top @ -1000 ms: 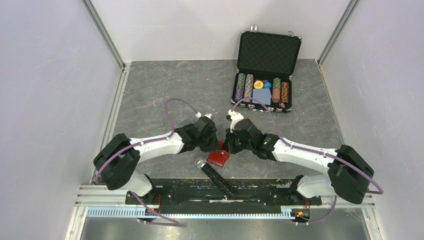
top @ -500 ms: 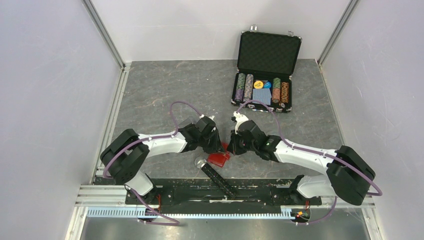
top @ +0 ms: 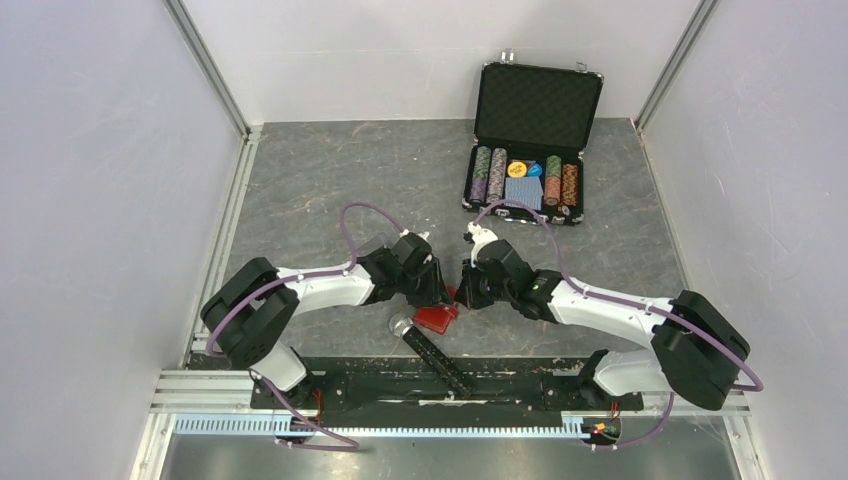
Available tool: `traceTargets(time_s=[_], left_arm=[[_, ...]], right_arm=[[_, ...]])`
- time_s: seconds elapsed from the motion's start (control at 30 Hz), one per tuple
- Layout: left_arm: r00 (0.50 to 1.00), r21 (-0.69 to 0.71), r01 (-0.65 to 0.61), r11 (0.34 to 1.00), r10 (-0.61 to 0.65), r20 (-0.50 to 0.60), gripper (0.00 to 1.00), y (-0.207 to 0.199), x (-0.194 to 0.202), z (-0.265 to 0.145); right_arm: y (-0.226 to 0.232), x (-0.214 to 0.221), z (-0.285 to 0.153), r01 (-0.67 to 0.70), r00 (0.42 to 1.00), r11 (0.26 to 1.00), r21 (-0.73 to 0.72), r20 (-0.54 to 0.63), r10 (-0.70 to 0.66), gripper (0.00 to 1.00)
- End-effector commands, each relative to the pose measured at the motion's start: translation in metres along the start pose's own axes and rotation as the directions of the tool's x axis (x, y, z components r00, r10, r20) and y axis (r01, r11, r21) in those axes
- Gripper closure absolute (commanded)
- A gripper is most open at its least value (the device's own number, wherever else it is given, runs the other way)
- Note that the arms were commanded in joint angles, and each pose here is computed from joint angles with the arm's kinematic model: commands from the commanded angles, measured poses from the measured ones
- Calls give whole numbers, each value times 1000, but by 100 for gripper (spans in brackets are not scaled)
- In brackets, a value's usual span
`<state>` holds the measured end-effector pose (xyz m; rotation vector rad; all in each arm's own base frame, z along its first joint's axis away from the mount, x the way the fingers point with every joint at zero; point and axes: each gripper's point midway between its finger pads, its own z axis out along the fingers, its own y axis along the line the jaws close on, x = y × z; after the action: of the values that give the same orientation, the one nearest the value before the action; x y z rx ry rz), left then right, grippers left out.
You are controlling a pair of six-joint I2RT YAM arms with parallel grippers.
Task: Put the credit cards into the card holder
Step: Close the card holder at the center of the board.
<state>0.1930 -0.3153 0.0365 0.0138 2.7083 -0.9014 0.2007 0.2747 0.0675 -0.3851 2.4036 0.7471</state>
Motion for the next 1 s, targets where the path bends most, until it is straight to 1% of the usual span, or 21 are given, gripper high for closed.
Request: traceTargets(time_s=[0.0, 0.1, 0.17, 0.23, 0.37, 0.47, 0.5, 0.53, 0.8, 0.97], left_arm=[[1000, 11, -13, 1000, 12, 21, 67, -7, -7, -5], [999, 34, -21, 999, 20, 31, 85, -13, -9, -9], [999, 26, -24, 999, 23, 41, 94, -13, -12, -12], [998, -7, -31, 999, 31, 52, 98, -9, -14, -16], [995, -72, -55, 996, 60, 78, 97, 0, -20, -23], [992, -129, -89, 988, 99, 72, 92, 8, -22, -25], [992, -142, -99, 985, 109, 70, 89, 11, -22, -25], [991, -152, -104, 983, 116, 69, 88, 12, -23, -25], [989, -206, -129, 970, 140, 41, 87, 26, -20, -16], [987, -194, -140, 971, 152, 50, 75, 22, -20, -23]], right_arm=[[0, -1, 0, -4, 1000, 1000, -8, 8, 4, 100], [0, 1, 0, -4, 1000, 1000, -8, 2, 4, 100], [0, 1, 1, -4, 1000, 1000, -10, 0, 4, 100], [1, 1, 1, -2, 1000, 1000, -14, -1, 2, 100], [4, 2, 2, 0, 1000, 1000, -30, -9, -1, 100], [7, 4, 4, -4, 1000, 999, -53, -20, 3, 100], [8, 6, 5, -5, 1000, 998, -59, -28, 4, 100], [12, 3, 7, -5, 1000, 997, -80, -18, 3, 100], [22, 5, 18, -24, 999, 990, -136, -31, 20, 100], [24, -1, 26, -17, 999, 991, -132, -29, 13, 100]])
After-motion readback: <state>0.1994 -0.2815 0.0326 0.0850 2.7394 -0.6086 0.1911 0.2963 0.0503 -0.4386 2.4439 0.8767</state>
